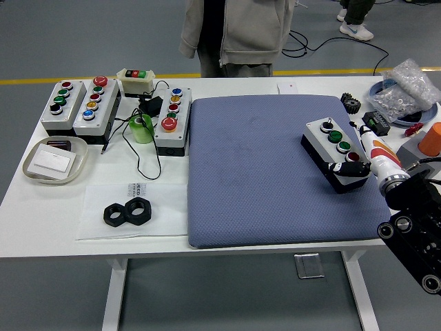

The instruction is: Pick up the button,place it on the desk,press the button,press the button

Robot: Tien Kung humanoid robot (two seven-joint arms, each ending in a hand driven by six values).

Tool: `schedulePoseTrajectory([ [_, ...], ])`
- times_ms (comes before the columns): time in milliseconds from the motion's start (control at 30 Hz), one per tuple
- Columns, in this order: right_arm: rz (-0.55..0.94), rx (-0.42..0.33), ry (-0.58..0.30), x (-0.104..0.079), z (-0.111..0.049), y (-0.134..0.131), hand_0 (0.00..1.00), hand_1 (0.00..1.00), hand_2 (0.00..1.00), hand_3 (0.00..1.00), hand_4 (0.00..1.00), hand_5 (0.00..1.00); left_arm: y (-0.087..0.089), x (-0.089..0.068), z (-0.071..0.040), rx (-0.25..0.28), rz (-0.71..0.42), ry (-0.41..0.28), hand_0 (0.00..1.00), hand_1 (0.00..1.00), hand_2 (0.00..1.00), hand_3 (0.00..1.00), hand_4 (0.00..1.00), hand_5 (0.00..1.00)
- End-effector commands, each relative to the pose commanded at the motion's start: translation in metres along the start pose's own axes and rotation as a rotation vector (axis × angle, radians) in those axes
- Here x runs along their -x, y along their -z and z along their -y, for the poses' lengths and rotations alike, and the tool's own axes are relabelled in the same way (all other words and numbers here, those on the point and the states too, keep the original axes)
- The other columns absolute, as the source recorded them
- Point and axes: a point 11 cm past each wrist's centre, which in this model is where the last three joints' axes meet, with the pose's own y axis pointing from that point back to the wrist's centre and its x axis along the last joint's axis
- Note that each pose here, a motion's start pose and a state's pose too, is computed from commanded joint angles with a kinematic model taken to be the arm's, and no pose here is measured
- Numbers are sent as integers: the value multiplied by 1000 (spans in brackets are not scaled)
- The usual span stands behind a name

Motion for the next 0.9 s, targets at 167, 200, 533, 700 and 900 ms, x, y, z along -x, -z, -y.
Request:
schedulePoseTrajectory([
  [167,-37,31,0,-1,3,-2,967,867,953,956,998,301,1,0,0,-1,-1,0,738,827,871,830,631,998],
  [200,-44,38,-1,-1,4,-2,917,751,835,916,998,291,1,0,0,-1,-1,0,741,827,871,830,631,998],
  [533,-106,68,18,-1,9,-5,837,641,713,861,998,286,0,0,0,0,0,0,741,828,871,829,630,998],
  [700,-140,72,38,0,11,-5,759,584,639,831,994,280,0,0,0,0,-1,0,741,827,871,829,631,998],
  [900,-165,66,47,0,11,-5,598,511,594,790,983,260,0,0,0,-1,0,0,742,828,871,829,632,998],
])
